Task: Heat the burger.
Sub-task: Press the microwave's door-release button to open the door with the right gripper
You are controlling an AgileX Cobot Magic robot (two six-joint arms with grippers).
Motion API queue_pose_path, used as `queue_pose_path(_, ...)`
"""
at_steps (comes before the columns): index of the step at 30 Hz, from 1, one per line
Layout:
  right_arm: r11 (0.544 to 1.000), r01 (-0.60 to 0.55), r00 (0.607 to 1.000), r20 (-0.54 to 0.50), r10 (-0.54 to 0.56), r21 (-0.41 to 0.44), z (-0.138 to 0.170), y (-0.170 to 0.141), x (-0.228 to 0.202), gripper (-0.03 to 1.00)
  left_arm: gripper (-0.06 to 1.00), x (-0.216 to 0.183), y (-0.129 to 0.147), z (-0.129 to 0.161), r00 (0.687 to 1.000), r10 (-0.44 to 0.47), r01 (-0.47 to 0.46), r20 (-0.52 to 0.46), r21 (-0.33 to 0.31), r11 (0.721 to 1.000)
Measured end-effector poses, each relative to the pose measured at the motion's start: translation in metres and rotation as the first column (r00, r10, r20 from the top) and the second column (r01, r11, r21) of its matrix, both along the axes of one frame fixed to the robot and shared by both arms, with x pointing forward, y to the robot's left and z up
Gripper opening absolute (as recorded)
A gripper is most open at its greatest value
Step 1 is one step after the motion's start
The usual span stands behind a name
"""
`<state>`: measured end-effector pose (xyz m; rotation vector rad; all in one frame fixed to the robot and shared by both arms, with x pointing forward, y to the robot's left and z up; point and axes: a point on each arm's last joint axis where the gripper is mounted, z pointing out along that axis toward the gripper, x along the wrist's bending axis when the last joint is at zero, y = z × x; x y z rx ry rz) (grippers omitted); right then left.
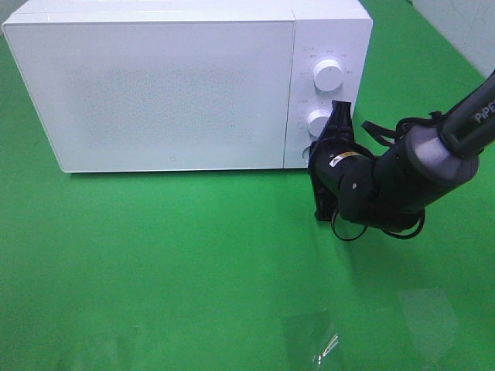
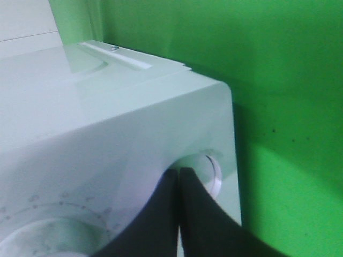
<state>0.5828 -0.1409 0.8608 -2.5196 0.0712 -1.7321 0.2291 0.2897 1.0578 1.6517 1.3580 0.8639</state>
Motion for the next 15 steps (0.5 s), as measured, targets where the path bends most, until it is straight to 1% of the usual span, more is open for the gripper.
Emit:
queue_pose_path(1,1.000,0.004,1.000,0.020,-0.005,0.010,0.000,0.001,0.001,0.01,0.98,0.000,0.000,0.000,1.000,0.000,0.000,0.000,0.000,1.000)
queue_pose_path(7,1.000,0.012,0.999,0.049,-0.013,0.025,-0.004,0.002,0.000,0.01,0.98,0.000,0.000,0.000,1.000,0.000,0.000,0.000,0.000,1.000)
queue_pose_path(15,0.999,0.028,0.998,0.058,-0.031,0.039,-0.013,0.007,0.007,0.01,0.98,0.000,0.000,0.000,1.000,0.000,0.000,0.000,0.000,1.000)
